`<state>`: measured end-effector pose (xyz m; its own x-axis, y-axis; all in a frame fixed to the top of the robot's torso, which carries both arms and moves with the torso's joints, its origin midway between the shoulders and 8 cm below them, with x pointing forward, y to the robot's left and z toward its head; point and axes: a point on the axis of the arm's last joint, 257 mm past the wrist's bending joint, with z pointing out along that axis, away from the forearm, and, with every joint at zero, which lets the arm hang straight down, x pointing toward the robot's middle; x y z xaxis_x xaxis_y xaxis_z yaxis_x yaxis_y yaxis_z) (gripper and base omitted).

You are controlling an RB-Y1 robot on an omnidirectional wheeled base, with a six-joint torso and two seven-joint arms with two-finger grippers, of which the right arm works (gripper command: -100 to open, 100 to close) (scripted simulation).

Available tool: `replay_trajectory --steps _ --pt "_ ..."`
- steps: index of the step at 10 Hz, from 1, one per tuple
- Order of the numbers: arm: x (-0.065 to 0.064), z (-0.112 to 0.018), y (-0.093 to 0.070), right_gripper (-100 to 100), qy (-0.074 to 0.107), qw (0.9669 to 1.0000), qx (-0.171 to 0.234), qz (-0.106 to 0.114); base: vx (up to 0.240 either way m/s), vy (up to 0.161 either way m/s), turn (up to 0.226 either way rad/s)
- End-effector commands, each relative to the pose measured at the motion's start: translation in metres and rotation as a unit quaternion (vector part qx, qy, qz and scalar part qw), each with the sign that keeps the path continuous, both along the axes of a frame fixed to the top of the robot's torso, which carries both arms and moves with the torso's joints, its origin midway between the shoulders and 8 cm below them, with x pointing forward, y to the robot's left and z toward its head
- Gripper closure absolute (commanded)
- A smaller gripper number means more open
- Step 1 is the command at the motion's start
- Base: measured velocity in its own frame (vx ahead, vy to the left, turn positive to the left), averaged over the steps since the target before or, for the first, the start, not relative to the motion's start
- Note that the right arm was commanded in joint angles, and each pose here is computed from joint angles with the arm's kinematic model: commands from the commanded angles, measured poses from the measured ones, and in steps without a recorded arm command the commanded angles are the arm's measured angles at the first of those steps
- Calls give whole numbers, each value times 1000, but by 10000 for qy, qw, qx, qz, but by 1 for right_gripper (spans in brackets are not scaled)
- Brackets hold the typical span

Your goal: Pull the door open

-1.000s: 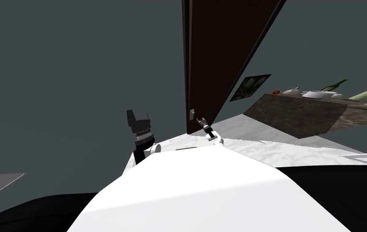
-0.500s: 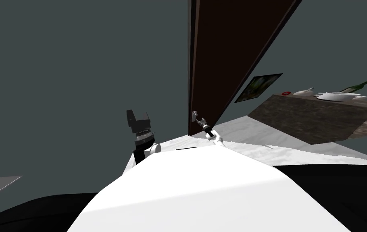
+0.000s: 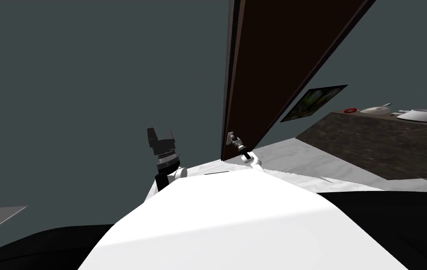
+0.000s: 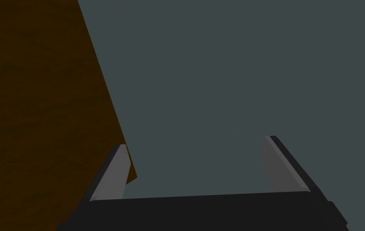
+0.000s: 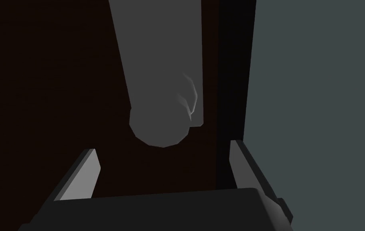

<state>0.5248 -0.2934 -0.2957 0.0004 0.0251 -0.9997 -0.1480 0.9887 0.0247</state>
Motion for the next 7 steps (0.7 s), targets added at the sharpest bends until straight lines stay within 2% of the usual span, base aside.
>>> replay_trajectory --steps 1,2,3,4,7 --pt "0 0 -13 -100 2 10000 1 -75 205 77 90" --pt "0 0 -23 -100 6 9999 1 -128 203 72 116" --pt "-1 0 -17 -100 0 10000 -4 -91 90 29 21" --pt "-1 0 -17 100 0 10000 -4 -91 -8 -5 -27" --pt "-1 0 -17 100 0 10000 -4 -91 -24 -14 6"
